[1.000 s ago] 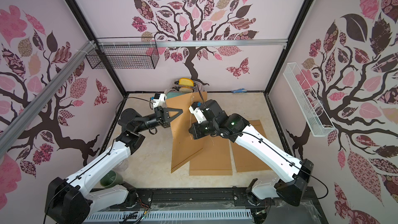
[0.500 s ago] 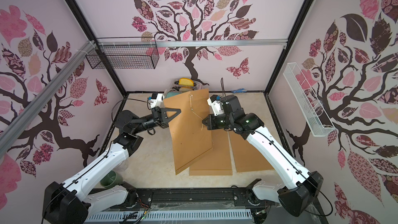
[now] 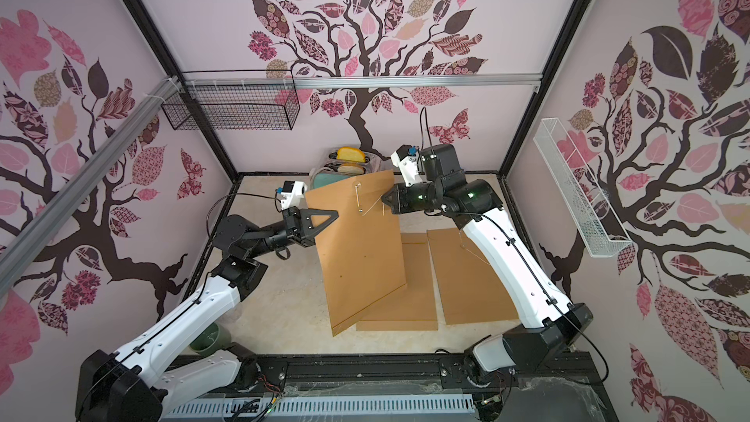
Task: Close the mouth of the file bag
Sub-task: Close the file bag.
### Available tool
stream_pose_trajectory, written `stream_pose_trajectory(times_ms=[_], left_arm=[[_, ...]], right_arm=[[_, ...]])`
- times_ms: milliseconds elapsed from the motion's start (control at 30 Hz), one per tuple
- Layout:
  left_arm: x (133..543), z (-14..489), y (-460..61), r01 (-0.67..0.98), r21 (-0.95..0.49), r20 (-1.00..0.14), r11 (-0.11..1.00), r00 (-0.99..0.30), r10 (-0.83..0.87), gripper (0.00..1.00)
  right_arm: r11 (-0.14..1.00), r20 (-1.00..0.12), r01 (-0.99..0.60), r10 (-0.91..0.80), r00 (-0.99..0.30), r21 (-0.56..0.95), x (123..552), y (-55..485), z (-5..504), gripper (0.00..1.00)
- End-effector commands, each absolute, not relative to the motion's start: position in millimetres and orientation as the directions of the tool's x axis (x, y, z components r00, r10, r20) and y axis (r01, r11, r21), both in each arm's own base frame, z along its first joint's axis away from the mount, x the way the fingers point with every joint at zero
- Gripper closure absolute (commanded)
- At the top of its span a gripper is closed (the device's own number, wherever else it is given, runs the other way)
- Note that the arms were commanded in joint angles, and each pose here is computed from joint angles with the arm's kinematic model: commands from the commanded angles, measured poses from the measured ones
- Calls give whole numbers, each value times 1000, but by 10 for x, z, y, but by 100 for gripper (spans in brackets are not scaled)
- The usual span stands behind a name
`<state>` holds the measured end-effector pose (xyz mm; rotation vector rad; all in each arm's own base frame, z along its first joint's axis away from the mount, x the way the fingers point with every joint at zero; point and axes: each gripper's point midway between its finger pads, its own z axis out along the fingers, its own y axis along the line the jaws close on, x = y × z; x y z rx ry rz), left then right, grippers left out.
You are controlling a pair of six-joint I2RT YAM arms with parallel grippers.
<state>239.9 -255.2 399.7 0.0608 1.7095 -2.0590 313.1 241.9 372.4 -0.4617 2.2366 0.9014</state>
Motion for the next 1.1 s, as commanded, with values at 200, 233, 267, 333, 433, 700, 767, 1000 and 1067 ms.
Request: stream_pose_trajectory(times_ms=[200, 233, 267, 333, 433, 700, 767, 1000, 1067], left_arm=[[2334, 4144, -2508, 446, -889, -391, -100, -855, -340, 100], [2331, 4143, -2514, 444, -890, -388, -105, -858, -337, 100], [2323, 4141, -2520, 443, -890, -389, -106, -860, -330, 100], [2319, 4134, -2519, 441, -891, -387, -106, -861, -329, 100], [2308, 4135, -2515, 443, -891, -390, -101, -861, -327, 100], [2324, 4137, -2531, 443, -891, -394, -96, -861, -320, 100], [2316, 4141, -2532, 445, -890, -395, -101, -862, -318, 100], [2279, 4157, -2523, 450, -887, -400, -106, -862, -312, 100], [2288, 4117, -2532, 444, -891, -400, -91, -864, -305, 100]], right_arm=[[674, -708, -566, -89, -700, 475, 2968, 2377, 3893, 100], [669, -708, -568, -88, -701, 479, 2965, 2380, 3905, 100], [665, -706, -567, -82, -703, 487, 2978, 2373, 3914, 100], [652, -699, -566, -76, -711, 505, 2992, 2375, 3938, 100], [621, -694, -574, -67, -717, 533, 2995, 2394, 4015, 100], [591, -697, -584, -52, -716, 556, 3027, 2415, 4154, 100], [598, -694, -582, -58, -717, 551, 3067, 2419, 4142, 100], [593, -685, -578, -60, -726, 561, 3215, 2491, 4143, 100], [579, -687, -583, -53, -725, 570, 3221, 2519, 4216, 100]])
